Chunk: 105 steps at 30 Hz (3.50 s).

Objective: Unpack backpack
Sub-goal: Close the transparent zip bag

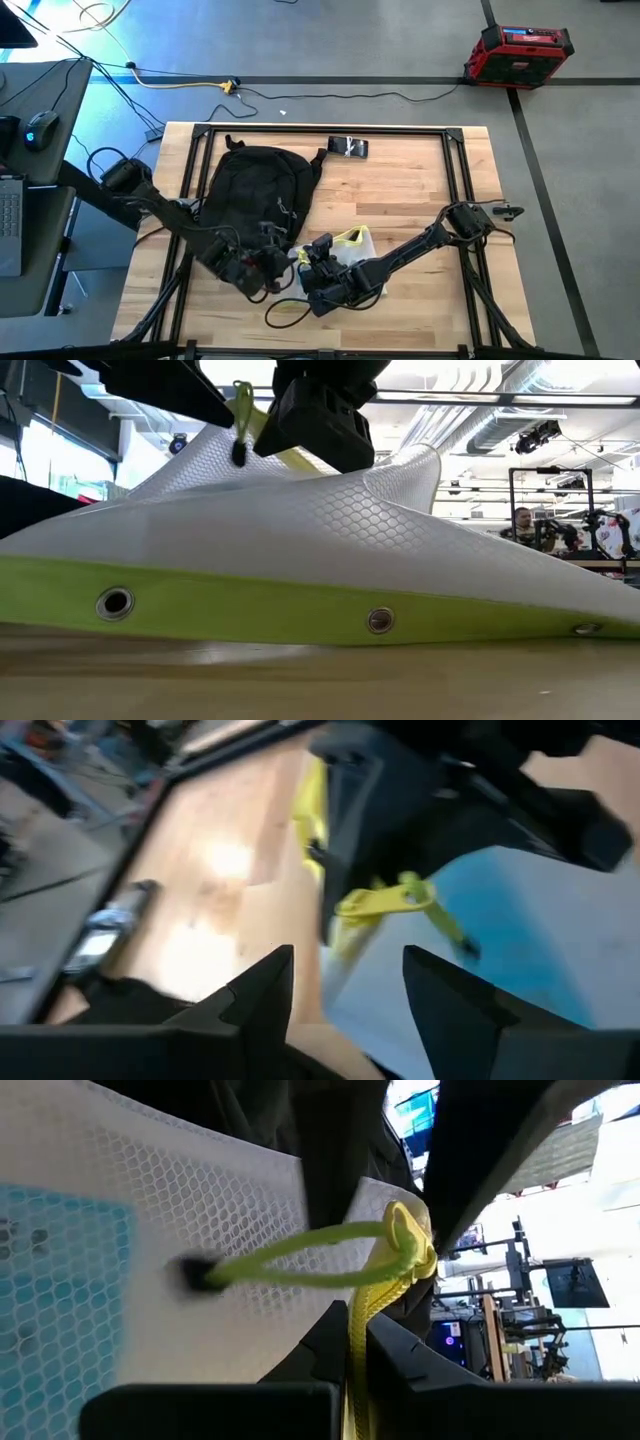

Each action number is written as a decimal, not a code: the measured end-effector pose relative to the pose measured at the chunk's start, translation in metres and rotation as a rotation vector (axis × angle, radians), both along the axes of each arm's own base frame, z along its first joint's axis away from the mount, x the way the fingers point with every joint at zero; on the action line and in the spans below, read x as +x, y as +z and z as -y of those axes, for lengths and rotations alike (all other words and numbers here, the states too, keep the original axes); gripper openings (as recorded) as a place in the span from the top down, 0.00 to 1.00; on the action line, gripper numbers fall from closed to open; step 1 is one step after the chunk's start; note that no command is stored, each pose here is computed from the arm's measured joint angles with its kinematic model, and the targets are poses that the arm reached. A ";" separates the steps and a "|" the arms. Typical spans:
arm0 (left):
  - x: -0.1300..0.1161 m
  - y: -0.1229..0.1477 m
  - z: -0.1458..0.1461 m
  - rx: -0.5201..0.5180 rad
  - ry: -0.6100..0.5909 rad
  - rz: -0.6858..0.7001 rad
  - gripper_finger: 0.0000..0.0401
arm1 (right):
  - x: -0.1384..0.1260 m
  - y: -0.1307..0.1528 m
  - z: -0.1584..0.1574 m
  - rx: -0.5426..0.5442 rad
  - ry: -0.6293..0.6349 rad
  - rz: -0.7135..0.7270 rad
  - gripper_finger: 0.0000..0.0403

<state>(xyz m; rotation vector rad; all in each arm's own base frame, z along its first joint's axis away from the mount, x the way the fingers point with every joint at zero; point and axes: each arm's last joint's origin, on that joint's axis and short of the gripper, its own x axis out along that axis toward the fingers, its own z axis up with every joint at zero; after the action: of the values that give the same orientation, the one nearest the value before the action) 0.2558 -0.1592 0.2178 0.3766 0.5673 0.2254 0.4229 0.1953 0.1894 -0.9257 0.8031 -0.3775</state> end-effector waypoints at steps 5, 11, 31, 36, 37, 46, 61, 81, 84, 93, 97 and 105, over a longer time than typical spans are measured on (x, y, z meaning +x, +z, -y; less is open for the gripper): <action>0.003 0.000 -0.003 -0.029 -0.015 -0.014 0.69 | 0.000 0.000 0.000 0.002 0.001 -0.001 1.00; 0.005 0.001 -0.003 -0.029 -0.028 -0.003 0.85 | 0.000 0.000 0.000 0.004 0.002 -0.001 1.00; 0.006 0.004 -0.002 0.039 -0.021 0.029 0.99 | 0.000 0.000 0.000 0.017 -0.004 0.010 1.00; 0.002 0.004 0.002 0.085 -0.012 0.037 1.00 | 0.000 0.001 -0.001 -0.019 0.017 -0.014 0.96; 0.001 0.004 0.003 0.092 -0.008 0.038 1.00 | -0.002 0.003 -0.002 -0.042 0.021 -0.020 0.94; -0.011 0.005 0.016 0.208 0.019 0.074 1.00 | -0.024 0.042 -0.021 -0.044 0.051 0.012 0.57; -0.024 0.003 0.032 0.389 0.017 0.083 1.00 | -0.003 0.070 -0.023 0.325 0.175 0.255 0.54; -0.020 -0.005 0.032 0.382 0.019 0.068 1.00 | 0.008 0.046 -0.012 0.209 0.060 0.241 0.85; -0.020 -0.005 0.032 0.383 0.020 0.066 1.00 | 0.008 0.046 -0.012 0.207 0.060 0.236 0.96; -0.029 -0.004 0.040 0.459 0.041 0.092 1.00 | 0.003 0.041 -0.010 0.223 0.005 0.218 1.00; -0.034 -0.002 0.044 0.498 0.072 0.124 1.00 | 0.000 0.040 -0.015 0.233 0.037 0.190 1.00; -0.039 -0.003 0.050 0.558 0.057 0.119 1.00 | 0.000 0.037 -0.002 0.286 -0.032 0.175 1.00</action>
<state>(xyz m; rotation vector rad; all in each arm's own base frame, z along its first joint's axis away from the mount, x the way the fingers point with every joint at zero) 0.2167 -0.2090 0.2150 0.8814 0.3909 0.4602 0.4232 0.1972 0.2260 -0.6046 0.6906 -0.3546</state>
